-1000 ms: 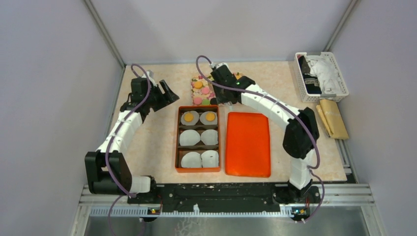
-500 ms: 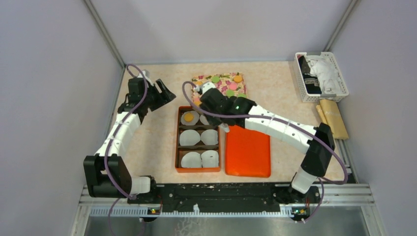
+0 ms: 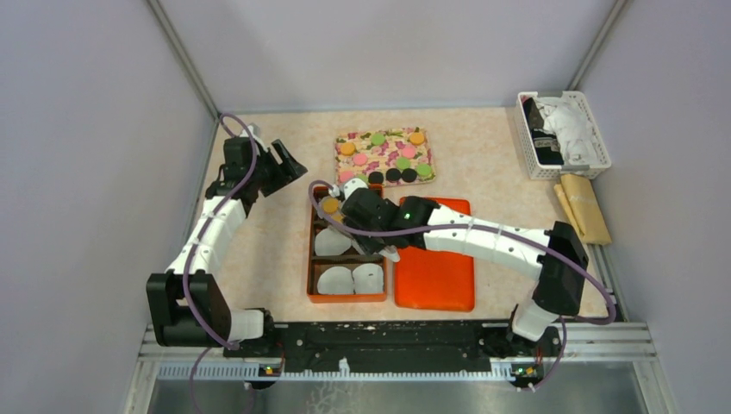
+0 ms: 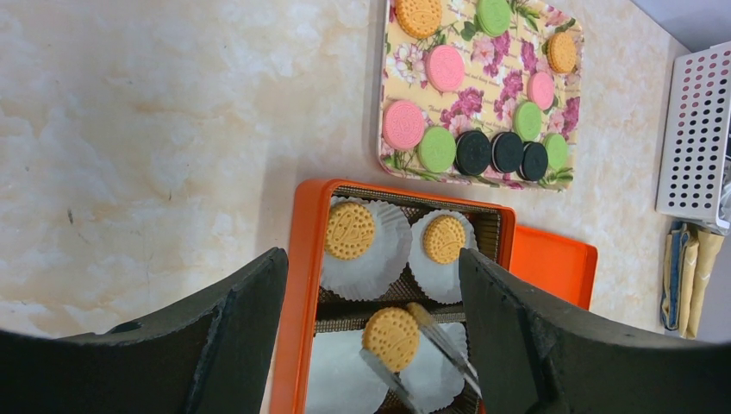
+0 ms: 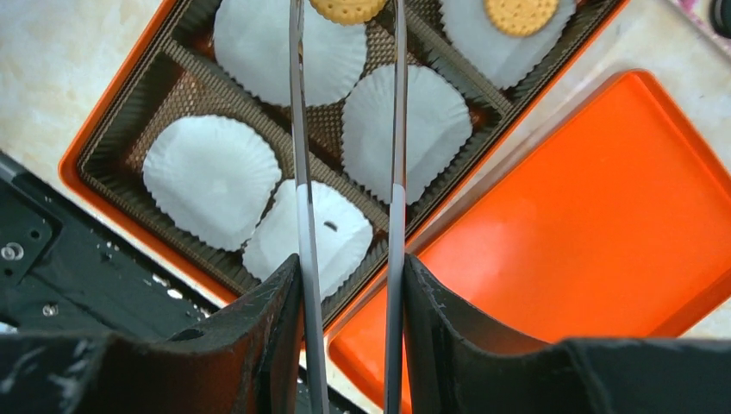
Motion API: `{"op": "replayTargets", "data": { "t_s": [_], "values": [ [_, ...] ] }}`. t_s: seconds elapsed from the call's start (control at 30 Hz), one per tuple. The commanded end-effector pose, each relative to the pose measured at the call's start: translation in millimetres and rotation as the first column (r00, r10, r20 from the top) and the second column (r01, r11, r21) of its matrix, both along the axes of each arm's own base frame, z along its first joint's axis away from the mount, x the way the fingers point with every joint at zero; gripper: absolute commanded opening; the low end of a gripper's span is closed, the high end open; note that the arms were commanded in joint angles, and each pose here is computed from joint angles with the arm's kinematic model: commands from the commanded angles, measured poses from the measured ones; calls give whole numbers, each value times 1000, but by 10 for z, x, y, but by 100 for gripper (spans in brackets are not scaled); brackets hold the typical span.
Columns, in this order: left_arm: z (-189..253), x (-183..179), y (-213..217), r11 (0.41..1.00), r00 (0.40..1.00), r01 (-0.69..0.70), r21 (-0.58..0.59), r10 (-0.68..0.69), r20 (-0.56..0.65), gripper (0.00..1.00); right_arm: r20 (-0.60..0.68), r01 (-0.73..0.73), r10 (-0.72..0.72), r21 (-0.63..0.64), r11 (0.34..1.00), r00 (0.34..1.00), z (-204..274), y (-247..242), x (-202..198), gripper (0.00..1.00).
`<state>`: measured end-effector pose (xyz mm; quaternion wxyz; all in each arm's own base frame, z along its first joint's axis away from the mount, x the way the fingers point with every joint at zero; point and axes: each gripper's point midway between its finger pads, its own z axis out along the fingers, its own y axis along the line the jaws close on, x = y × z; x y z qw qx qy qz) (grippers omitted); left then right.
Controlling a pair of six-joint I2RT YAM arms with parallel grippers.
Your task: Pack the cookies
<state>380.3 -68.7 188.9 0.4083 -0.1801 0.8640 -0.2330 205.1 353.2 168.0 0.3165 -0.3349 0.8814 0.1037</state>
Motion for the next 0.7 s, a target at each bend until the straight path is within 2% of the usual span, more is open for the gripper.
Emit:
{"op": "replayTargets", "data": {
  "t_s": [0.0,0.37,0.4,0.53,0.6,0.67],
  "values": [
    [124,3,-14,1000,999,6,-13,-6,37,79,22,-25,23,96,995,1000,262,87,-182,4],
    [122,4,-32,1000,999,13,-23,-12,36,79,-32,-71,73,79,994,997,53,194,-410,6],
    [120,0,-31,1000,999,14,-22,-13,35,79,-33,-71,74,78,994,997,37,203,-410,9],
    [123,-10,-30,1000,999,17,-18,-16,38,79,-26,-66,68,80,995,997,23,234,-388,34],
    [124,-13,-33,1000,999,20,-16,-19,39,79,-19,-62,64,80,995,998,28,242,-371,42],
    [125,-18,-36,1000,999,21,-17,-21,39,79,-18,-63,64,77,995,998,16,253,-363,45]
  ]
}}
